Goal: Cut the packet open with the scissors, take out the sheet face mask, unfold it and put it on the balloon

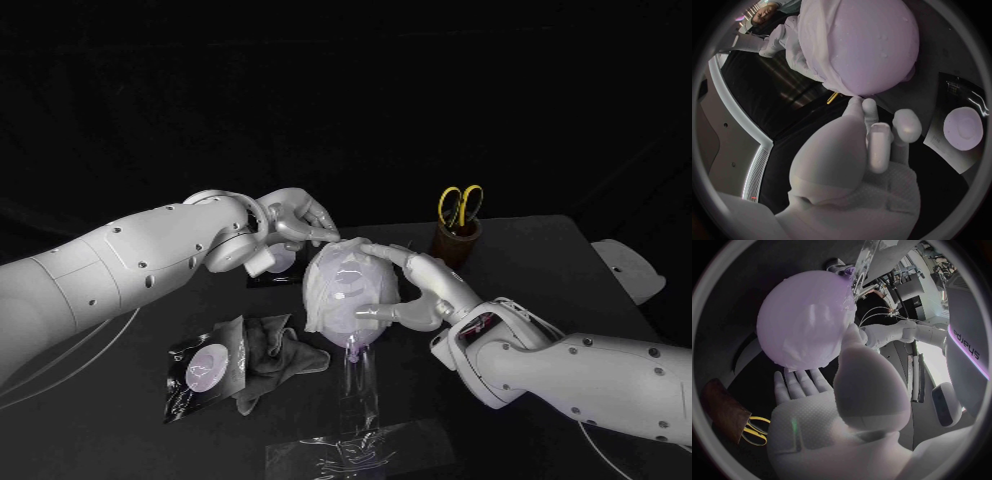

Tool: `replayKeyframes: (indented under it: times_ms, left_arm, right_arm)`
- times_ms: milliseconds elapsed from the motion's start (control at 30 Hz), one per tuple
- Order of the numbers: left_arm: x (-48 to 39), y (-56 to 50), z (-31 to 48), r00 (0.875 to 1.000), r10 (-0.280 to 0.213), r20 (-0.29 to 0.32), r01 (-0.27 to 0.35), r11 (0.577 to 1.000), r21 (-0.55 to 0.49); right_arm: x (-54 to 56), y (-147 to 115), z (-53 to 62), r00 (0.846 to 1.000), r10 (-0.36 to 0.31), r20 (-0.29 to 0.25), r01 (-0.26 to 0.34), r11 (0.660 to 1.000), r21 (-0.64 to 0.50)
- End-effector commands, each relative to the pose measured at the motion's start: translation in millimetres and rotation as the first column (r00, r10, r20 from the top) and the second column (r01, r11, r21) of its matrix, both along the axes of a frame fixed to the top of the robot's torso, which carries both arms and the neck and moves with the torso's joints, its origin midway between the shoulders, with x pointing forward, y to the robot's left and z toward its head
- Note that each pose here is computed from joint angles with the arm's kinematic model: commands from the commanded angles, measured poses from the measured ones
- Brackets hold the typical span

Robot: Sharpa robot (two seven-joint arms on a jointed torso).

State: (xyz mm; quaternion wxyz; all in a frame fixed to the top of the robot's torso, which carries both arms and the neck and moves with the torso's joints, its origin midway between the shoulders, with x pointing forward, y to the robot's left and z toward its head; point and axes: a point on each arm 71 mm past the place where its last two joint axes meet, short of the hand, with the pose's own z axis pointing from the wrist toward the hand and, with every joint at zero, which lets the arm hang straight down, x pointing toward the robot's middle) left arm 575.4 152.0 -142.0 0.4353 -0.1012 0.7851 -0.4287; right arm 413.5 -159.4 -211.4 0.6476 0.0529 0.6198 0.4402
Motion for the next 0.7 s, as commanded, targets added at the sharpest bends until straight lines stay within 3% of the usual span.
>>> replayKeyframes:
  times_ms: [33,467,700]
  left_arm:
    - [1.1,-0.9,4.4,1.0,0.016,0.022,-0.015,0.999,-0.048]
    - [4.1,4.2,7.0,0.996,0.073,0.045,-0.069,0.994,-0.083]
    - [5.0,7.9,5.2,0.996,0.088,0.02,-0.086,0.993,-0.076]
  right_arm:
    - [-1.1,1.3,-3.2,1.0,0.018,-0.021,-0.018,1.0,-0.015]
    - [-1.4,0.8,-3.3,1.0,0.018,-0.024,-0.018,1.0,-0.017]
    - [-1.5,0.5,-3.3,1.0,0.017,-0.024,-0.018,1.0,-0.017]
